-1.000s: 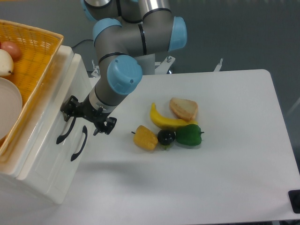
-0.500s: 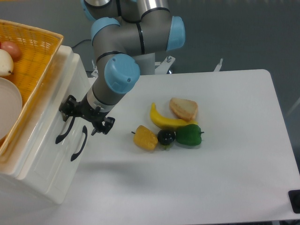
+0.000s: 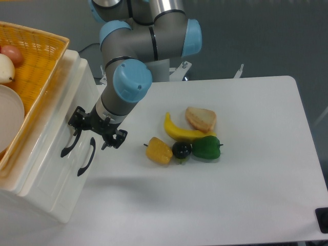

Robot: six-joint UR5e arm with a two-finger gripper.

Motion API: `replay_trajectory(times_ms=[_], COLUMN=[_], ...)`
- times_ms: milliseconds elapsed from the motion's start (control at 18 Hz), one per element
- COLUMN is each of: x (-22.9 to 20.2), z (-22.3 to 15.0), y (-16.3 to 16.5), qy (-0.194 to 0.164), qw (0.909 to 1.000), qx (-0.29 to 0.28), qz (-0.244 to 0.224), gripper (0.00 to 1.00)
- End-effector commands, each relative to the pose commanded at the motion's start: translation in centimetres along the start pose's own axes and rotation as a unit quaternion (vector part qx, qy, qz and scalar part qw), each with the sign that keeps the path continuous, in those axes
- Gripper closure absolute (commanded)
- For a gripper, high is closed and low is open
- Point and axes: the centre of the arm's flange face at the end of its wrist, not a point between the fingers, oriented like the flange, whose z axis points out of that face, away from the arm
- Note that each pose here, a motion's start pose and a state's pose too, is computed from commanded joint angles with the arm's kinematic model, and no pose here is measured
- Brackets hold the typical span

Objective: Slide the top white drawer open
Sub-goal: 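Lower the gripper onto the upper black drawer handle and close it, then pull the upper drawer outward by its handle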

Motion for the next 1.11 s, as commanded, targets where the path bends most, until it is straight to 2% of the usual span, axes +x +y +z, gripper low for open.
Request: replay_trajectory(times_ms=[333,833,1111], x=[0.4,1.3,1.4], z=[-0.7,-0.6,-0.6], y=[0.0,0.0,0.0], qy=[-0.003,-0.003,-0.003], qw=[1.0,0.9999,0.9999], qx=[0.005,0.005,0.004], qz=[0.004,0.01,0.011], gripper=[0.25,0.3,0.45])
